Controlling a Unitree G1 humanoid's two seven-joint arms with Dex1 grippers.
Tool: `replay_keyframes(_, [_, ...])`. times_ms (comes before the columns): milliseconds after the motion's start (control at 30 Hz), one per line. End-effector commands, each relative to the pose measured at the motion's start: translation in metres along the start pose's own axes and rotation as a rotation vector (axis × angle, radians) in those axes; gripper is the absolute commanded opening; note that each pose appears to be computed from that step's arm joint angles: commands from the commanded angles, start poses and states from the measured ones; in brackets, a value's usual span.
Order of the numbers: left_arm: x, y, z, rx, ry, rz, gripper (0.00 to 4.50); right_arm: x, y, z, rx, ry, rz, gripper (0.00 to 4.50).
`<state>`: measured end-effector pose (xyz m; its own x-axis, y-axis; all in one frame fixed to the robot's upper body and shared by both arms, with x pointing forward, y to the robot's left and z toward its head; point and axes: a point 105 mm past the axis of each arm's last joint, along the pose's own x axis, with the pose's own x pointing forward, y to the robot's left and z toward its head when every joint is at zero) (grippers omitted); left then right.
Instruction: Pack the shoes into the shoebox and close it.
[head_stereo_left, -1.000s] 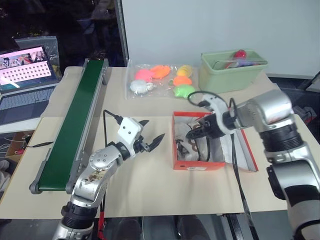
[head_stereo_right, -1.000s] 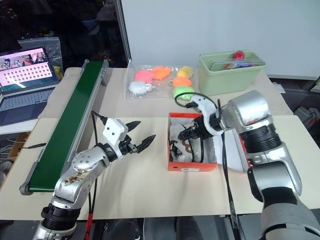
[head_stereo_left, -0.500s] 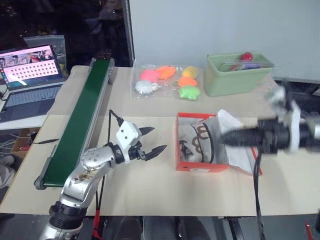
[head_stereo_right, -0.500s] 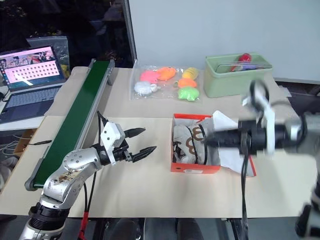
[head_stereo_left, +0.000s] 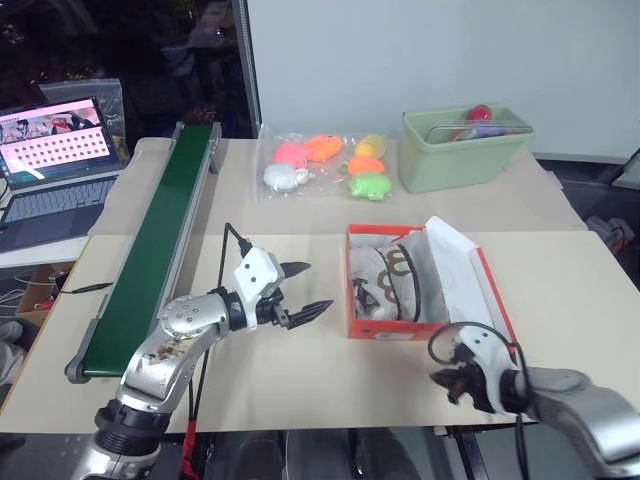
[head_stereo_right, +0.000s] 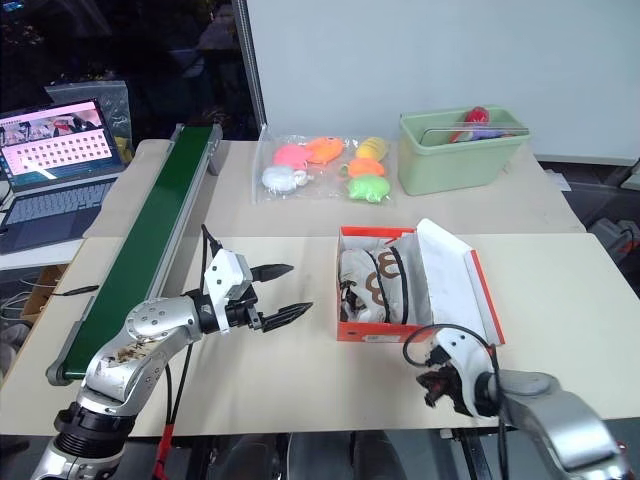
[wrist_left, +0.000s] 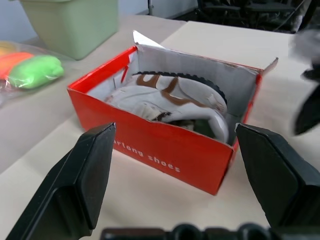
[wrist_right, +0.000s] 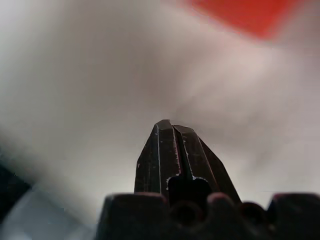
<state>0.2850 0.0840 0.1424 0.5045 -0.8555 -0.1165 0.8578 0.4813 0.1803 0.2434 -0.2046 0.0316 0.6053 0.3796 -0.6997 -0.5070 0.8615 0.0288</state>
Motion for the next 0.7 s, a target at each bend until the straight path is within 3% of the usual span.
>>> replay_keyframes(33, [0.000, -0.002, 0.013, 0.042, -0.038, -0.004, 4.13, 0.007, -0.036, -0.002, 0.056, -0.039, -0.241, 0.08])
replay_keyframes(367, [-0.001, 0.002, 0.016, 0.046, -0.039, 0.007, 4.13, 0.016, -0.087, -0.033, 0.328, -0.083, -0.652, 0.08])
replay_keyframes(500, [-0.001, 0.003, 0.016, 0.047, -0.037, 0.012, 4.13, 0.031, -0.097, -0.038, 0.770, -0.276, -0.743, 0.08])
replay_keyframes(700, [-0.001, 0.004, 0.018, 0.048, -0.038, 0.023, 4.13, 0.044, -0.097, -0.001, 1.257, -0.669, -0.531, 0.08])
